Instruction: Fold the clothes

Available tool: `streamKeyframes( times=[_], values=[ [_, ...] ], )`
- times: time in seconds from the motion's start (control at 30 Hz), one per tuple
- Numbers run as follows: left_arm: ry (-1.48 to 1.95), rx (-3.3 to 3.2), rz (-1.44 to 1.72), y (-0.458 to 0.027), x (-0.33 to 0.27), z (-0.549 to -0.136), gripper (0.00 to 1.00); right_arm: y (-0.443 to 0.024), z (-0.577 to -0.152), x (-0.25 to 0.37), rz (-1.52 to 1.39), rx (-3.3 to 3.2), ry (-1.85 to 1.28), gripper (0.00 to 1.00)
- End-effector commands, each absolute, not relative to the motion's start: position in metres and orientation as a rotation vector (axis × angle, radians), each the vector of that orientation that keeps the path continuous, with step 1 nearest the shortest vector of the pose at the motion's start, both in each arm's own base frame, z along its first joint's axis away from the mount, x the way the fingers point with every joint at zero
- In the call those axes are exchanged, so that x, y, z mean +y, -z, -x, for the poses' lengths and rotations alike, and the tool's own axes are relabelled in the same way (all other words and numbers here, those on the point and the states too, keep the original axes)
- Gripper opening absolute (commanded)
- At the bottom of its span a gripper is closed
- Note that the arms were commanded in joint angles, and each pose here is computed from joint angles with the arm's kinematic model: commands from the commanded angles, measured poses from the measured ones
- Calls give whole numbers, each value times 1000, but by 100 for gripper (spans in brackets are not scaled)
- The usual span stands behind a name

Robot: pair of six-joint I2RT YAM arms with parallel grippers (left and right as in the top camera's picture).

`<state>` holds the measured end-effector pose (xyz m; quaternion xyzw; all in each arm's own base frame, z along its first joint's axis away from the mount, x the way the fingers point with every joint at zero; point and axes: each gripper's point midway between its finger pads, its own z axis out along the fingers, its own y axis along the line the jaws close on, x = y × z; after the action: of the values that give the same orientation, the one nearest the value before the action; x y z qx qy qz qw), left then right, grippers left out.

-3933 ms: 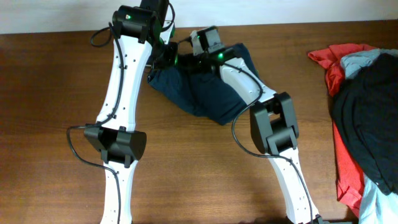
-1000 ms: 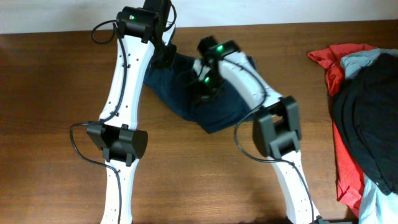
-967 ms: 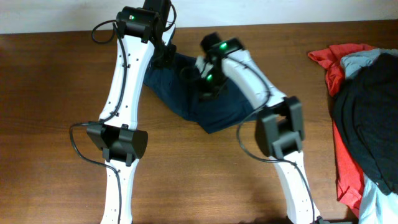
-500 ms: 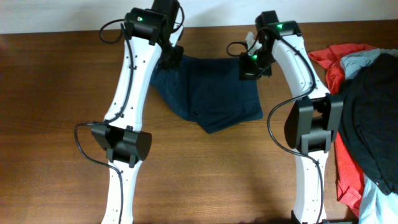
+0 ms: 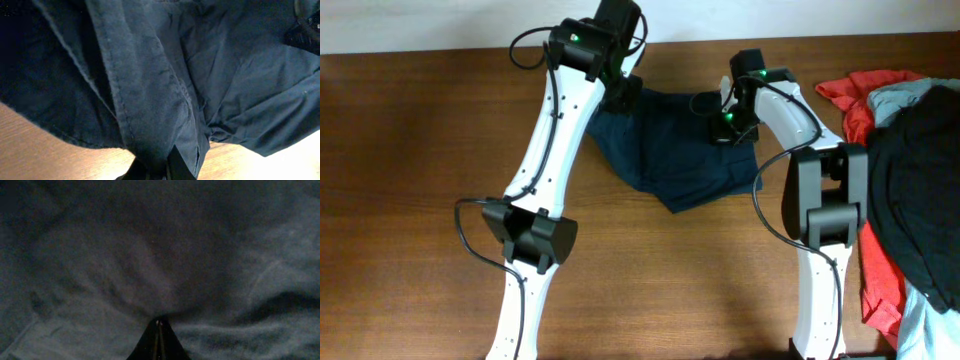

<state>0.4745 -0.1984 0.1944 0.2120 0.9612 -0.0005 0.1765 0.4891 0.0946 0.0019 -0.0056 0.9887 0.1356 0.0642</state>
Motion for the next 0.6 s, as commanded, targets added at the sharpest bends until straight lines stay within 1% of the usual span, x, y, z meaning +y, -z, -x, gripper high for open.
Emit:
streamKeyframes(
  times=[0.0, 0.17, 0.23, 0.27, 0.4, 0.57],
  values=[
    [-56, 2701, -631, -196, -195, -477, 0, 16, -475, 86, 2, 3045, -363, 4],
    [-192, 2714, -614, -196, -177, -477, 0, 16, -475, 88, 2, 3045, -363, 4],
    [-213, 2712, -653, -195, -175, -476, 0, 15, -475, 89, 6, 3046, -363, 4],
    [-245, 2707, -689, -195, -171, -475, 0, 14, -474, 94, 16, 3048, -382, 4],
    [-388, 2686, -663, -200, -153, -481, 0, 11, -472, 108, 21, 3047, -429, 4],
    [-413, 2698, -666, -200, -133, -486, 0, 10, -471, 126, -11, 3047, -459, 4]
  ],
)
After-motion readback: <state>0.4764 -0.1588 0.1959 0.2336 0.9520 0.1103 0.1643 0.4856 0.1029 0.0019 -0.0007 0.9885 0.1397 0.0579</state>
